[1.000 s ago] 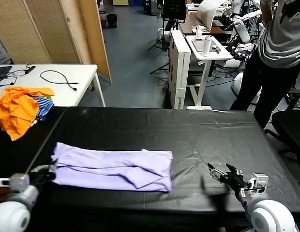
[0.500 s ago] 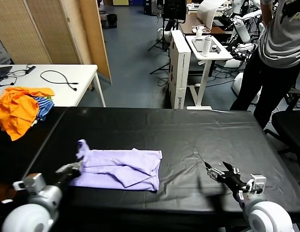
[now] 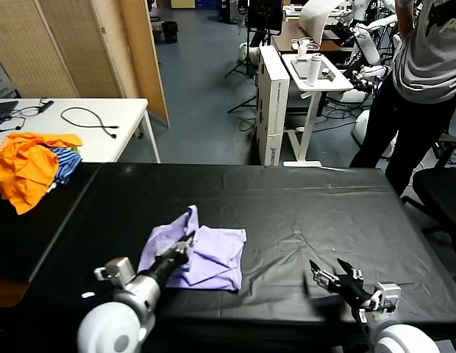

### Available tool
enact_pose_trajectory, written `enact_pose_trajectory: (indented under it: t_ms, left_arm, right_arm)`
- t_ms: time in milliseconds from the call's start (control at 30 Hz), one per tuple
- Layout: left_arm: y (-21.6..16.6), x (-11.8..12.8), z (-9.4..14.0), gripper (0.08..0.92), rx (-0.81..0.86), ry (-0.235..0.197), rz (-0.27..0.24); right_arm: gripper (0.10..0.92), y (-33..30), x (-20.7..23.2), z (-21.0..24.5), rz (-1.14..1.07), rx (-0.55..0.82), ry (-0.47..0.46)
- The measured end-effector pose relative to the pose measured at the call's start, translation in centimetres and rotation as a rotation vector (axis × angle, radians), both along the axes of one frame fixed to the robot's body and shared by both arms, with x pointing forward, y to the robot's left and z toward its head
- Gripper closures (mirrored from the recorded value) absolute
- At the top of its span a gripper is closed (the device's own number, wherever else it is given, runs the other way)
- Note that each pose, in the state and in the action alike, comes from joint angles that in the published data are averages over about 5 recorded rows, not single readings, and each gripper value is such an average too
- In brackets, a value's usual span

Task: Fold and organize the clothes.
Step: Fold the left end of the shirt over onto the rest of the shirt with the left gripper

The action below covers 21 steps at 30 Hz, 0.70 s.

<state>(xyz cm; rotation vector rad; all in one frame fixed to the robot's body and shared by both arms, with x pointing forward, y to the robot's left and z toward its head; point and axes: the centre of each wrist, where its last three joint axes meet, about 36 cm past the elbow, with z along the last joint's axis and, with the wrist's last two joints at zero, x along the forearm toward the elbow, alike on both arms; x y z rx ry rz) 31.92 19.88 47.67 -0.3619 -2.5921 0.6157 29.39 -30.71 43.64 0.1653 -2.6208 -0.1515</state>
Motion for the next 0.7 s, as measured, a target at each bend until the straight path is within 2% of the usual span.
enact_pose_trajectory:
  t_ms: [400,700]
  left_arm:
    - [-1.7,0.7,-1.2,0.818,-0.032,0.028,-0.018]
    - [-2.7,0.7,-2.3,0.818,-0.027,0.057,-0.056]
  right_arm:
    - [0.115,0.7,-0.1,0.3,0.008,-0.003,-0.006]
    - [0.115,1.4,0.0,0.7,0.03,-0.005,-0.011]
